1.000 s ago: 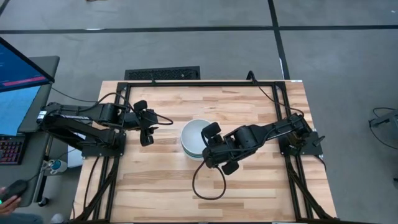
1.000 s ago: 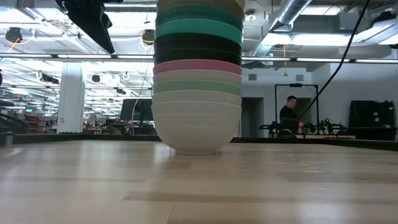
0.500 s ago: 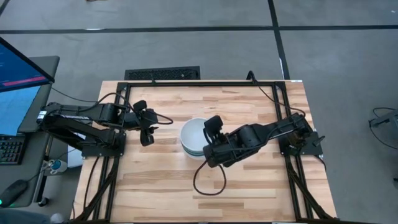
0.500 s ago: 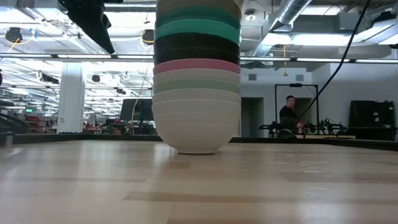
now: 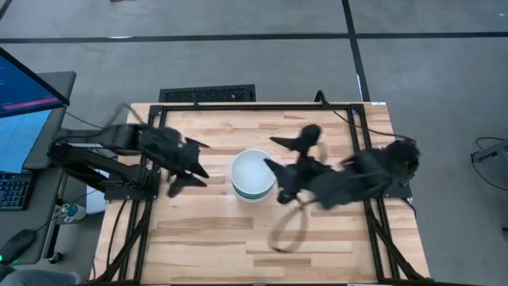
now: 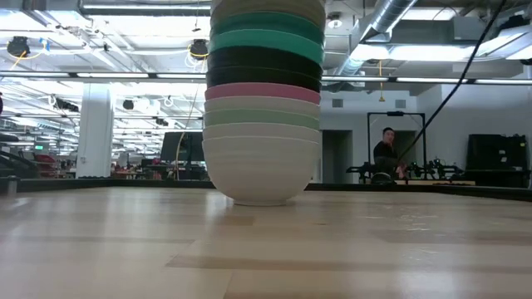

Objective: Nest bowls inside each other
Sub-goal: Return to Home Position

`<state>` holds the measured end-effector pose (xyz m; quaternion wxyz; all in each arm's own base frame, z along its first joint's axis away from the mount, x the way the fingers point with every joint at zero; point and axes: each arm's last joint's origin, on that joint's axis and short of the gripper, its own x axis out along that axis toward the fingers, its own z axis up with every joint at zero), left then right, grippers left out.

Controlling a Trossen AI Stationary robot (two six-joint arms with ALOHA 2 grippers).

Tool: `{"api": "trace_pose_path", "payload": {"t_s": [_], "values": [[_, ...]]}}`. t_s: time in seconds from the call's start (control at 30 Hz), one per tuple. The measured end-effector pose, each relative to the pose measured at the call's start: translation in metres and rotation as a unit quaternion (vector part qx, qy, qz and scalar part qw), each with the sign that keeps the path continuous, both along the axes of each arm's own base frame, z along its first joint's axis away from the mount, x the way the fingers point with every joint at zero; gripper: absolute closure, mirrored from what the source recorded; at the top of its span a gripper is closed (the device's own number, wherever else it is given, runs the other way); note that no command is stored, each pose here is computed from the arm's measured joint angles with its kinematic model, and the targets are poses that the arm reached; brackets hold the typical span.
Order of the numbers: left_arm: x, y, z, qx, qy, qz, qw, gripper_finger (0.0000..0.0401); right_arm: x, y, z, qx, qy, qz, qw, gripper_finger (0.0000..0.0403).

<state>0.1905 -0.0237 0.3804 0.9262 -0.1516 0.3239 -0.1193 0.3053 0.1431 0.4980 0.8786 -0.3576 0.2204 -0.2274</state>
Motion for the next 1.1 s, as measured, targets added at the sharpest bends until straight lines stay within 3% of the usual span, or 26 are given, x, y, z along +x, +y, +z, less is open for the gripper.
{"api": "trace_pose_path", "payload": {"t_s": [0.1, 0.2, 0.27, 0.37, 0.47, 0.53, 0.57, 0.67, 0.87, 0.93, 1.07, 1.1], "values": [[-0.010, -0.001, 0.064, 0.019, -0.168, -0.050, 0.984, 0.0262, -0.036, -0.006, 0.052, 0.067, -0.124, 0.094, 0.986, 0.0111], [-0.039, 0.004, 0.120, 0.106, -0.289, -0.036, 0.951, 0.0262, -0.089, -0.024, 0.094, 0.124, -0.212, 0.238, 0.940, 0.0111], [-0.061, 0.007, 0.144, 0.140, -0.336, -0.021, 0.931, 0.0262, -0.114, -0.034, 0.104, 0.165, -0.219, 0.312, 0.910, 0.0111], [-0.091, 0.006, 0.147, 0.157, -0.364, -0.052, 0.917, 0.0262, -0.131, -0.036, 0.092, 0.231, -0.156, 0.346, 0.896, 0.0111], [-0.119, 0.008, 0.125, 0.144, -0.387, -0.057, 0.909, 0.0261, -0.115, -0.019, 0.069, 0.260, -0.132, 0.309, 0.905, 0.0111], [-0.129, 0.011, 0.096, 0.128, -0.409, -0.003, 0.903, 0.0261, -0.098, -0.006, 0.047, 0.243, -0.135, 0.265, 0.924, 0.0111], [-0.135, 0.013, 0.080, 0.116, -0.434, 0.021, 0.893, 0.0261, -0.092, -0.003, 0.037, 0.235, -0.145, 0.244, 0.930, 0.0111], [-0.136, 0.013, 0.028, 0.091, -0.533, 0.041, 0.840, 0.0261, -0.092, -0.005, 0.013, 0.233, -0.200, 0.215, 0.927, 0.0111], [-0.160, 0.016, -0.054, 0.060, -0.682, 0.055, 0.727, 0.0261, -0.128, -0.035, -0.046, 0.226, -0.317, 0.246, 0.888, 0.0111], [-0.157, 0.015, -0.070, 0.060, -0.684, 0.044, 0.726, 0.0261, -0.145, -0.048, -0.067, 0.225, -0.348, 0.247, 0.876, 0.0111], [-0.143, 0.013, -0.079, 0.052, -0.637, 0.045, 0.767, 0.0261, -0.168, -0.070, -0.121, 0.249, -0.375, 0.209, 0.868, 0.0111], [-0.138, 0.014, -0.083, 0.049, -0.612, 0.063, 0.787, 0.0261, -0.171, -0.075, -0.134, 0.250, -0.382, 0.202, 0.866, 0.0111]]}}
